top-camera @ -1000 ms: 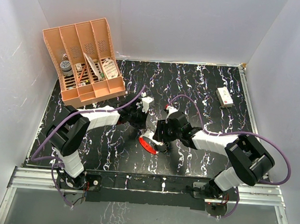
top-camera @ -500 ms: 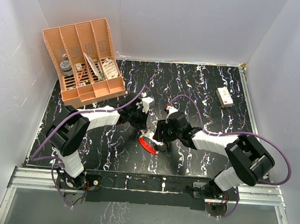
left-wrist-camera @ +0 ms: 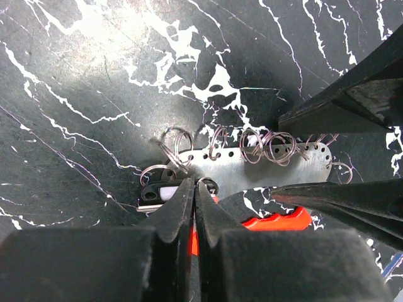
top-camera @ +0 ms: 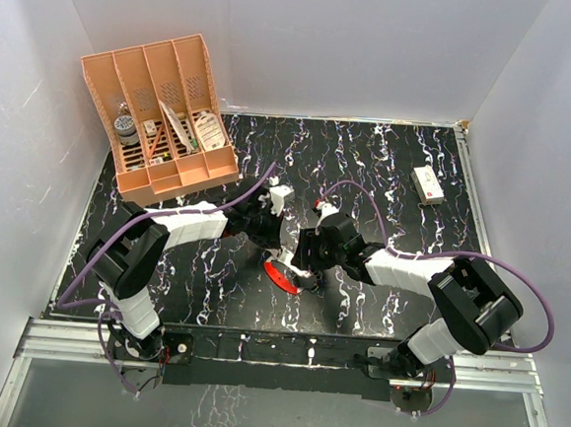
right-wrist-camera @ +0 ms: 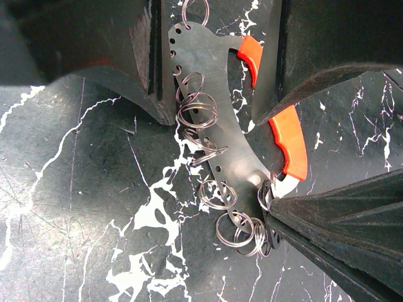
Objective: Put the keys on the keyring
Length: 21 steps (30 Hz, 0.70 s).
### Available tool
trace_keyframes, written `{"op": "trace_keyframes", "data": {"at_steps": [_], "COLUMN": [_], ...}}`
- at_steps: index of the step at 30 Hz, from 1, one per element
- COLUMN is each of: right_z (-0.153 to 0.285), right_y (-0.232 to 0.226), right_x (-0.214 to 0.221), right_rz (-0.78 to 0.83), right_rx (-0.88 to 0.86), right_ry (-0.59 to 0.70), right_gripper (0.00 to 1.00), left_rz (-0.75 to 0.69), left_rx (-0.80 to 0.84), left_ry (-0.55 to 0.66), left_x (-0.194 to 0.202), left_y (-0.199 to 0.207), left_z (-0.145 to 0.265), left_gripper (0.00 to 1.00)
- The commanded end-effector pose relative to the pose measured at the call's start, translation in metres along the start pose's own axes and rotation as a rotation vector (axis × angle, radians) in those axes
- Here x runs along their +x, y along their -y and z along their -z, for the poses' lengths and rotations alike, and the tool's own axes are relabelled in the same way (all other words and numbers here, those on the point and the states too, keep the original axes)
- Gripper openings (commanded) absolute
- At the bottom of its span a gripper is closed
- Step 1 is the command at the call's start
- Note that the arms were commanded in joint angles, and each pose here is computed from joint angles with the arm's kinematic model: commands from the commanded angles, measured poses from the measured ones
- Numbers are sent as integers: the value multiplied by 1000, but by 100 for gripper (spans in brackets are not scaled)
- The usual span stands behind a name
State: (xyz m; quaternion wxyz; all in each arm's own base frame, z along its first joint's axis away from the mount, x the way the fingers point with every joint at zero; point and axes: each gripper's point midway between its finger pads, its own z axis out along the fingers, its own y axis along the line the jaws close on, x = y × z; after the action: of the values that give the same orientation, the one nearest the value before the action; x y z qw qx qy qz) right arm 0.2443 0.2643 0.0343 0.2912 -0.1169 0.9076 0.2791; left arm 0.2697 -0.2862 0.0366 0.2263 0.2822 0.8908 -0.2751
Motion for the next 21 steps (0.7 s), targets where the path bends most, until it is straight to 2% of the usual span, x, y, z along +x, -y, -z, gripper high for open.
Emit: {"op": "trace_keyframes", "data": {"at_steps": [1,7,21], "right_z": [3,3,2], "right_y": [-13,-17,-20], "right_x": [-23,-21,-16], "right_rz": [15,5,1], "right_rx": [-27,-48,-58], "right_ry": [68,66,58], "right_gripper": [50,50,50], "left_rz": [20,44,66], "left_rx": [0,-37,-54], "left_ry": [-8,-35,10], "left_x": [-3,1,-10], "left_y": [7,-1,0], "left_z": [9,5,9], "left_gripper": [0,0,0]}}
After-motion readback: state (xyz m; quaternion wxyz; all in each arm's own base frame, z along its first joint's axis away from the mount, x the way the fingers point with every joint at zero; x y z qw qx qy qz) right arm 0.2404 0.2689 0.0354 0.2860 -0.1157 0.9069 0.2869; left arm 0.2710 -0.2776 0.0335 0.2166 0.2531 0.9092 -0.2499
